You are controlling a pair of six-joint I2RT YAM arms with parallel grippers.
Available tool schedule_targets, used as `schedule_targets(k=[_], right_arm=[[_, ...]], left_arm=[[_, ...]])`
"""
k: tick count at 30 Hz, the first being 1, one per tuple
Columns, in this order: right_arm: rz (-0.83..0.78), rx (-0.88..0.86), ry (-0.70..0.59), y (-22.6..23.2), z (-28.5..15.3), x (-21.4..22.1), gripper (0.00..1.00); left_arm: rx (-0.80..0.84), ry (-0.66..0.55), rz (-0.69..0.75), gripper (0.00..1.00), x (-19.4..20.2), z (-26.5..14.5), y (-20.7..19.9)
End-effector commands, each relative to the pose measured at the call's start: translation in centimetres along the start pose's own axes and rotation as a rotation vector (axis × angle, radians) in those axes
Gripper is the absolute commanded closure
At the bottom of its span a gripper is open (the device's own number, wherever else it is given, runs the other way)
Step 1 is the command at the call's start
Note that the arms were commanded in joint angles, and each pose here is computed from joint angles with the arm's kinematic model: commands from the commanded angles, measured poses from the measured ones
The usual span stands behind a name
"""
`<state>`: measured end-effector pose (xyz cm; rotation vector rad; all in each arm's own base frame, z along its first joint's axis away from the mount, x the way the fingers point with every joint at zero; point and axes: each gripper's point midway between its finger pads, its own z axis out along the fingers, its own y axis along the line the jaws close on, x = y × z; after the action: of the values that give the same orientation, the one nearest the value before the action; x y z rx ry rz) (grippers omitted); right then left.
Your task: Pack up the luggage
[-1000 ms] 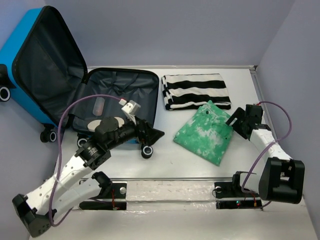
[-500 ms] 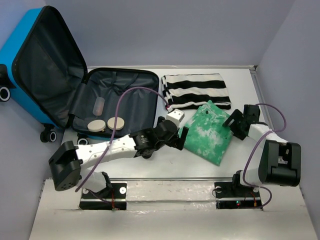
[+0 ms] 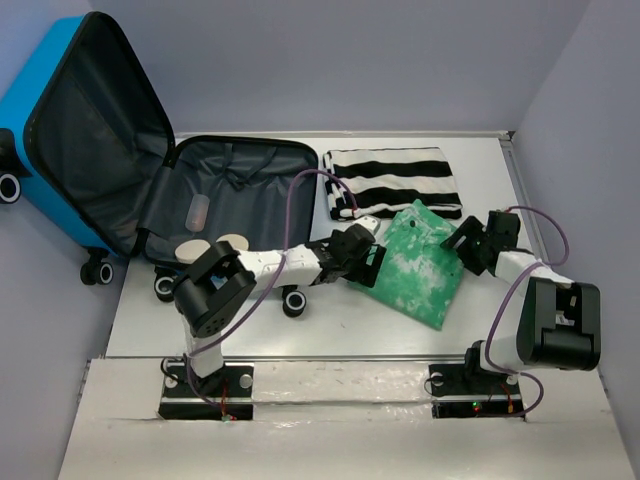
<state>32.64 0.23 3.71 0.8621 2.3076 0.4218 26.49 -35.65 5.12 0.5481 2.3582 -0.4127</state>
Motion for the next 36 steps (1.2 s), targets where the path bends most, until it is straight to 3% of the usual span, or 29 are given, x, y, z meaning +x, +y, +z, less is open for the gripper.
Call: schedule_targets(k=[1, 8, 14, 15, 20, 24, 25, 28, 33, 36], right_arm=[[-0.007, -0.025, 0.010, -0.1, -0.1, 0.8, 0.22], [0.018, -0.051, 0.028, 0.1, 0.2, 1.5, 0.38], [0.035, -0.085, 0.013, 0.4, 0.6, 1.6, 0.52], [0.044, -0.088, 0.014, 0.4, 0.6, 1.7, 0.59], [0.059, -0.161, -0.042, 1.9, -0.6, 0.9, 0.79], [0.062, -0.214, -0.047, 3.1, -1.5, 0.6, 0.85], [0.058, -0.219, -0.054, 3.2, -1.7, 0.5, 0.86], [0.042, -0.242, -0.088, 3.6, -2.6, 0.0, 0.91], [0.008, -0.312, -0.111, 4.9, -4.4, 0.0, 0.93], [-0.016, -0.347, -0.147, 5.8, -6.2, -0.6, 0.93]], left_arm=[[0.112, -0.033, -0.025, 0.01, -2.5, 1.1, -2.3], [0.136, 0.009, -0.036, 0.01, -1.3, 3.0, -2.7], [0.214, 0.065, -0.066, 0.09, 1.1, 3.9, -3.4], [0.220, 0.071, -0.066, 0.11, 1.5, 4.1, -3.4], [0.230, 0.083, -0.068, 0.30, 2.4, 4.1, -3.2], [0.249, 0.089, -0.060, 0.51, 2.7, 3.9, -3.4], [0.252, 0.088, -0.063, 0.67, 2.7, 3.9, -3.4], [0.261, 0.065, -0.075, 0.93, 2.5, 3.3, -3.4], [0.283, 0.017, -0.086, 0.94, 1.1, 1.8, -3.8], [0.335, -0.058, -0.088, 0.94, -1.8, -1.1, -4.8]])
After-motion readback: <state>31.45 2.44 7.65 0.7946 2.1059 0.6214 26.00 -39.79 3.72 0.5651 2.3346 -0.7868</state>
